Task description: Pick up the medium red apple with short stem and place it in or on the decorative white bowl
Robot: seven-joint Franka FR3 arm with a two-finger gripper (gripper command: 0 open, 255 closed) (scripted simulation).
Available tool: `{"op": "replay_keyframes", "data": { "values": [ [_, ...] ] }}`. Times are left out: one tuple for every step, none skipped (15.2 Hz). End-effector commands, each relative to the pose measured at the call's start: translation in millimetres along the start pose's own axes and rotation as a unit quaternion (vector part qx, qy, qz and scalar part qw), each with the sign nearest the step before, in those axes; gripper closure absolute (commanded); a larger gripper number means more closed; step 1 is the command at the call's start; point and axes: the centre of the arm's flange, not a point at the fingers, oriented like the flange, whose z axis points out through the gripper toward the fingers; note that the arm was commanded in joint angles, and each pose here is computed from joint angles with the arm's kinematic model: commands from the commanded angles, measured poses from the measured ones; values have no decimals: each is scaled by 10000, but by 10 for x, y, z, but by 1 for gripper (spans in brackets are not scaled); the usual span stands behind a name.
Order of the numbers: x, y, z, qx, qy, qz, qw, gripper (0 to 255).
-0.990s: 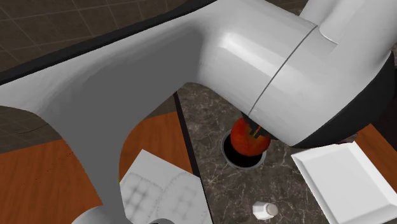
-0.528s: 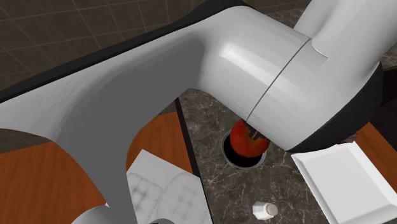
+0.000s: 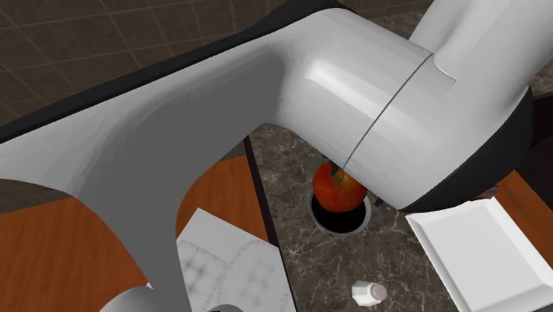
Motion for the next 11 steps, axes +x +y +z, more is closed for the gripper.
{"op": "replay_keyframes", "data": {
  "values": [
    [0,0,-132,0,0,0,10000,0],
    [0,0,-264,0,0,0,10000,0],
    [0,0,-396,0,0,0,10000,0],
    [0,0,-500,0,0,0,10000,0],
    [0,0,-500,0,0,0,10000,0],
    [-1,0,-500,0,0,0,10000,0],
    [0,0,-500,0,0,0,10000,0],
    [0,0,-500,0,0,0,10000,0],
    [0,0,-500,0,0,0,10000,0],
    [0,0,-500,0,0,0,10000,0],
    [0,0,-500,0,0,0,10000,0]
  ]
}}
